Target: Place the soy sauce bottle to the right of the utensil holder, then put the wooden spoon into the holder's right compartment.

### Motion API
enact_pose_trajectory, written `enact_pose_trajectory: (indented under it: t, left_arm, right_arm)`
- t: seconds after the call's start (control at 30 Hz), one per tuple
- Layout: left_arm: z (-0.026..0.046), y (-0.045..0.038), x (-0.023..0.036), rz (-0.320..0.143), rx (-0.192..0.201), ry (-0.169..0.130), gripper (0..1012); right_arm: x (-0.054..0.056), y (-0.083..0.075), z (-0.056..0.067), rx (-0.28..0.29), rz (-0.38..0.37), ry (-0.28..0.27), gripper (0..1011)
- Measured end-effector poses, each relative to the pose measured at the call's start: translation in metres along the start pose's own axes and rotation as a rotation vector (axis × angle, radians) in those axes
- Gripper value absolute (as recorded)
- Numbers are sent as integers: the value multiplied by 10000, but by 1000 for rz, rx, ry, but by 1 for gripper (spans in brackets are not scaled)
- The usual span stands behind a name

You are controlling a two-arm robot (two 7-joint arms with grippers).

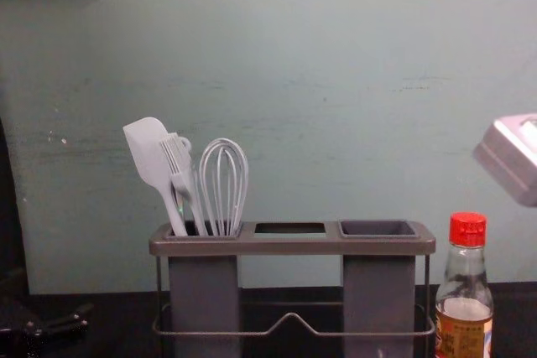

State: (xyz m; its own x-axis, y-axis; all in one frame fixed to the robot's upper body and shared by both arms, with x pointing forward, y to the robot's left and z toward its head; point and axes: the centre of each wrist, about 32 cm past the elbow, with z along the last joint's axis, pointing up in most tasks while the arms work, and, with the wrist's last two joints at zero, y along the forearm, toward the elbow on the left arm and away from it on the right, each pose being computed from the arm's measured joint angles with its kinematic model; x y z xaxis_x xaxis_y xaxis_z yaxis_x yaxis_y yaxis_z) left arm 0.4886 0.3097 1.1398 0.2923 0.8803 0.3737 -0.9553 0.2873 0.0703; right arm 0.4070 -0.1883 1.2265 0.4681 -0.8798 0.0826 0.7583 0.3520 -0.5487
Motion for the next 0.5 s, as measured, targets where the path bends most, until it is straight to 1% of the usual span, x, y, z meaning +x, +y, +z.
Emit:
enact_pose_trajectory:
  t: [0.17,0.27,0.3,0.5]
  left_arm:
    - [0,0,0,0,0,0,1005]
    - [0,0,0,0,0,0,1005]
    - [0,0,0,0,0,0,1005]
    - [0,0,0,0,0,0,1005]
  right_arm:
    - [-11,82,33,-26,5,12,1004]
    - [-2,177,51,-48,21,26,1004]
    - [-2,177,51,-48,21,26,1004]
    - [2,327,87,-79,39,33,1004]
